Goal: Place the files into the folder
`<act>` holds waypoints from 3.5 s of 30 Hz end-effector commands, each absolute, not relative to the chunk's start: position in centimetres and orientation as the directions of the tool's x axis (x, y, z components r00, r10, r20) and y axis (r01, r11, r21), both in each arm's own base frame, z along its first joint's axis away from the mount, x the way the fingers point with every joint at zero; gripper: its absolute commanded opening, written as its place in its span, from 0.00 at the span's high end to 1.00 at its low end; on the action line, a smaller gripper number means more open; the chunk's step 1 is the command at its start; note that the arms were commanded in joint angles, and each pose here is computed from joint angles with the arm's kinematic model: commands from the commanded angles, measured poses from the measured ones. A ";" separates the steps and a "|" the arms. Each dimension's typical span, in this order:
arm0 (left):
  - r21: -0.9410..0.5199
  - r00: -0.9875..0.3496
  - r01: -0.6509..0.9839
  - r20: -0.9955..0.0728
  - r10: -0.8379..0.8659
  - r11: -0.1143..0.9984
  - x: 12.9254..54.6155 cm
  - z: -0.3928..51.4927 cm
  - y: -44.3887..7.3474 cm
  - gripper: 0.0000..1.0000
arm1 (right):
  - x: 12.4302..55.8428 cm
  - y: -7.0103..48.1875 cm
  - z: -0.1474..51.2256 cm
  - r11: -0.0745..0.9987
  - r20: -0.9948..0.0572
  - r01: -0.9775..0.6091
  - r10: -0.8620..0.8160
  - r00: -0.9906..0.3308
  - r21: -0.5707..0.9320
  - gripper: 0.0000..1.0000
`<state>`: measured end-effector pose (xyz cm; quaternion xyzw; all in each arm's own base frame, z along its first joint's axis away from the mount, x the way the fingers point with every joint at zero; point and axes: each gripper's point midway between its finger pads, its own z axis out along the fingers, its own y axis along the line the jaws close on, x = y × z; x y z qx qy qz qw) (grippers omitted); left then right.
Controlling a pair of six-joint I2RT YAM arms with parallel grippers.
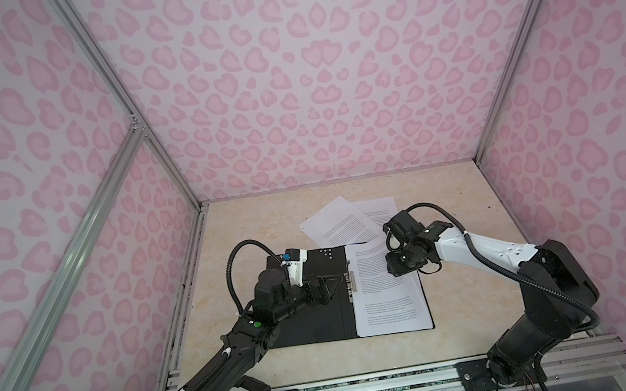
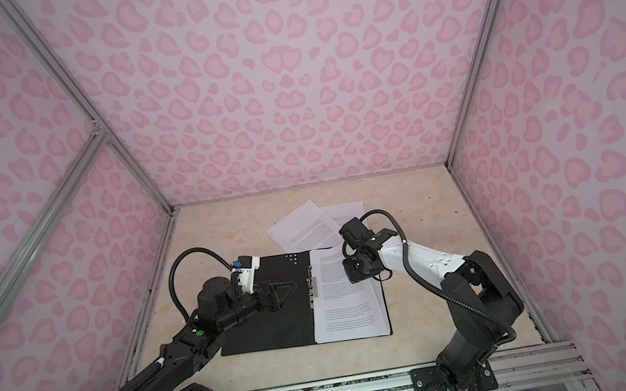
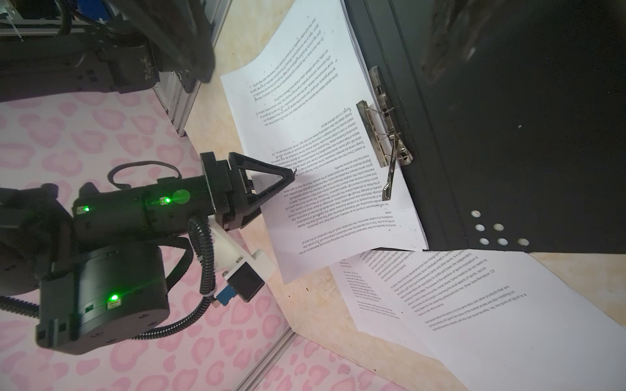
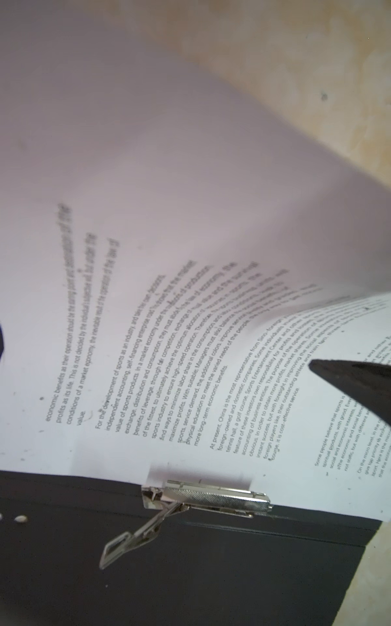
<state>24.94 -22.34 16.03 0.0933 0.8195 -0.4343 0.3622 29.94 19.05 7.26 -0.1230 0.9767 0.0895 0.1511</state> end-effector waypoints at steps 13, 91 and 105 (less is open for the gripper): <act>-0.622 -0.691 0.485 -0.703 -0.166 0.615 25.3 16.9 -22.2 0.03 | 31.1 15.8 8.2 0.986 -0.390 -0.167 -0.149 -0.909 0.014 0.22; -0.631 -0.967 0.069 -0.233 -0.105 0.773 50.4 1.5 -26.7 0.03 | 48.2 22.9 2.7 0.879 -0.313 -0.057 0.107 -0.944 0.473 0.18; -0.714 -0.949 0.060 -0.258 -0.182 0.697 52.1 6.3 -25.3 0.03 | 57.8 25.0 3.8 0.849 -0.405 -0.100 0.142 -0.903 0.520 0.19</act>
